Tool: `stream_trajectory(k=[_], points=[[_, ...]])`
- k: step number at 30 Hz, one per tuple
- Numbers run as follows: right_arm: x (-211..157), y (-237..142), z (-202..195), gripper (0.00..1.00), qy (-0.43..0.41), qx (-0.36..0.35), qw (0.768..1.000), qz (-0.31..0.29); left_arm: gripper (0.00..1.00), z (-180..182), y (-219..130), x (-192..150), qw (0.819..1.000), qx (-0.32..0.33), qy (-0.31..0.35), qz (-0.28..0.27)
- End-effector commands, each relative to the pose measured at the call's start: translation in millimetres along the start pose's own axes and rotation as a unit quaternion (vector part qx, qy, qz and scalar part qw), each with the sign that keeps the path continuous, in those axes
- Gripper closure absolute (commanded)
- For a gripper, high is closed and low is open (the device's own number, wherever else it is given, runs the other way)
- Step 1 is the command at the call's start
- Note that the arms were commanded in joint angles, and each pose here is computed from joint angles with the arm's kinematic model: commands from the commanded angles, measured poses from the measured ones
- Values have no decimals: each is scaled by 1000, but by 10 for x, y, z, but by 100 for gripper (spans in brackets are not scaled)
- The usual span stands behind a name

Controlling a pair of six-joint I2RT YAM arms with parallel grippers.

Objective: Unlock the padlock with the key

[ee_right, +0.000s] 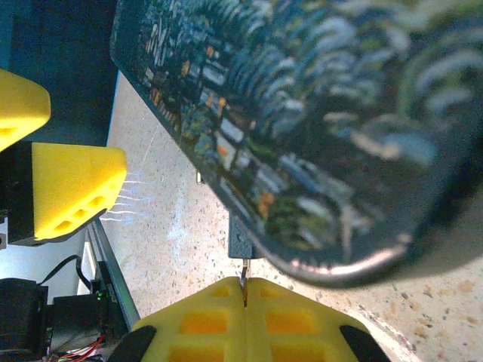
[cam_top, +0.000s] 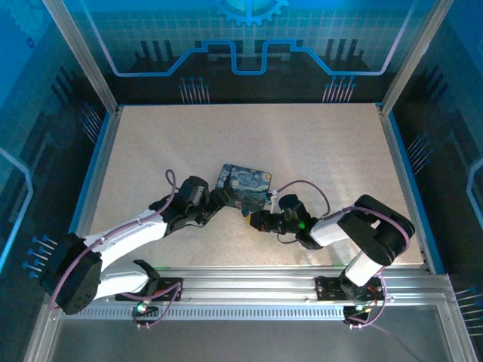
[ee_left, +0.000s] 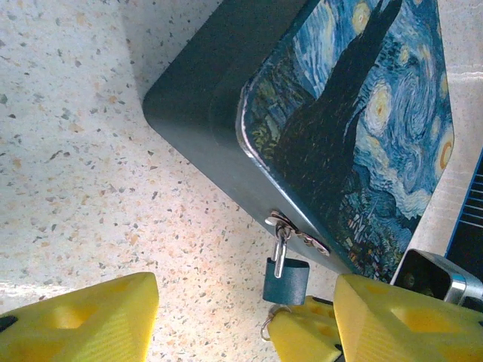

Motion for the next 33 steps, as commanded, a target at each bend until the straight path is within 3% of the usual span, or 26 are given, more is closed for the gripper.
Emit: stream_trajectory(k=[1, 7, 17, 22, 33], points=[[-25, -16, -126, 91, 13, -24, 1000, 8, 35, 34, -38, 16, 1000, 3, 16, -8], [-20, -53, -127, 76, 3, -41, 999, 7, 32, 30, -69, 49, 1000, -9, 25, -13], [25, -158, -30, 64, -43, -50, 998, -2, 17, 35, -173, 260, 997, -42, 62, -10], [55, -229, 80, 50, -78, -34, 996, -16, 13, 72, -171, 461, 996, -37, 85, -7], [158, -326, 241, 28, -125, -28, 991, -50, 12, -20, 225, 757, 992, -58, 106, 44]])
Point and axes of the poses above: each hand's point on the last joint's axis, 136 mm out from that joint toward the fingers, its own y axis out along the fingers, its own z axis along the line the jaws close on, x = y × z, the point moved 6 cm from there along -y, back along the fingers, and after that the axes turned 10 degrees about y, right-handed, at the moved point
